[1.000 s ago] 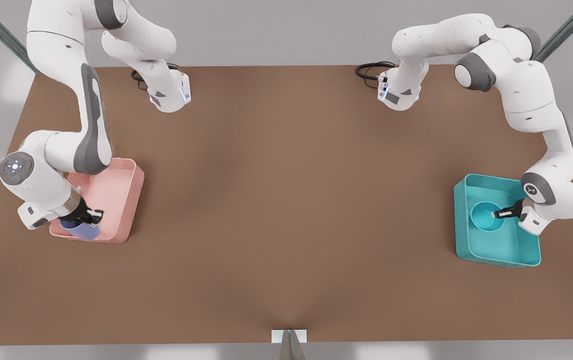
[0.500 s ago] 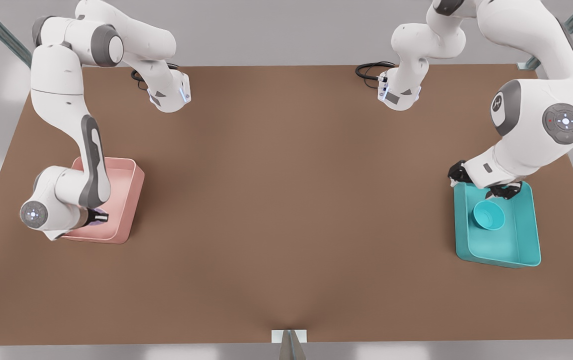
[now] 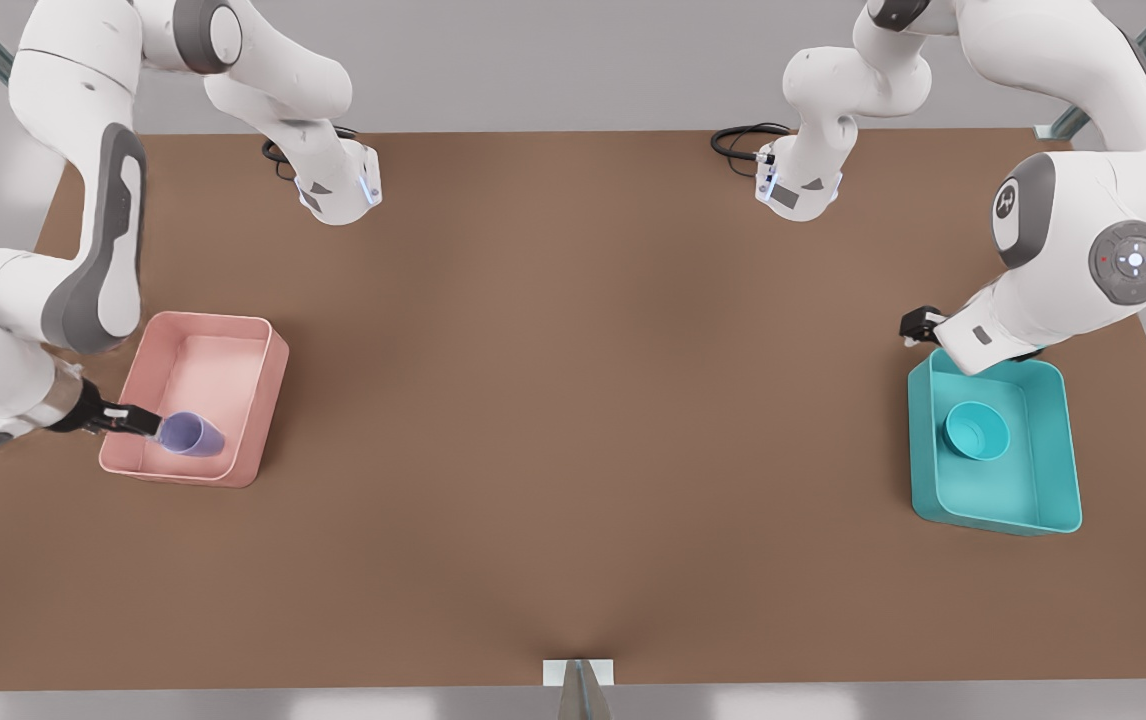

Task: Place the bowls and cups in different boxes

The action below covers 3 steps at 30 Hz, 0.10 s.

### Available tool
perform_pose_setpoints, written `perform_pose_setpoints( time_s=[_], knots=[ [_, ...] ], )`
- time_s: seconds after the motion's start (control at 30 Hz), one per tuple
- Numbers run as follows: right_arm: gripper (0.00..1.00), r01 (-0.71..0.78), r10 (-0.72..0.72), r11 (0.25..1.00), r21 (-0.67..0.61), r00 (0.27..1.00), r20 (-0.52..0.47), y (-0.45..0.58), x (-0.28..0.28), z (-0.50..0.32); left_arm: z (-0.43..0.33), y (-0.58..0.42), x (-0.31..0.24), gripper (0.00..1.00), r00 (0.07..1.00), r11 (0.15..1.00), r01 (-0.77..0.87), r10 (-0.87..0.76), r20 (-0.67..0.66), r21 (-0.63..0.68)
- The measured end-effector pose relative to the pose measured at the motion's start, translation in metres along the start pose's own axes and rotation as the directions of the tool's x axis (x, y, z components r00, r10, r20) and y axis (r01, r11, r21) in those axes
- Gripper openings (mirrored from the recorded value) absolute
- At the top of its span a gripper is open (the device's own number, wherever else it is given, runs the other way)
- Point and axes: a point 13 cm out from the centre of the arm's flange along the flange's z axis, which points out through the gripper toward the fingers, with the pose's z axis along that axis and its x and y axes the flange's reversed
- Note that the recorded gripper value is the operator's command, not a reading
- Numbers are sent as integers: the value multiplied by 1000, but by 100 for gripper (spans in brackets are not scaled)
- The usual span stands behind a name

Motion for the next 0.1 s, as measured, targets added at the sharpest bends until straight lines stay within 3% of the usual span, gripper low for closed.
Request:
perform_pose_setpoints(
  time_s=[0.1],
  knots=[
    [100, 52, -53, 999, -4, 998, -29, 40, 27, -86, 1, 0, 2, 100, 1000, 1000, 18, -18, -7, 1]
  ],
)
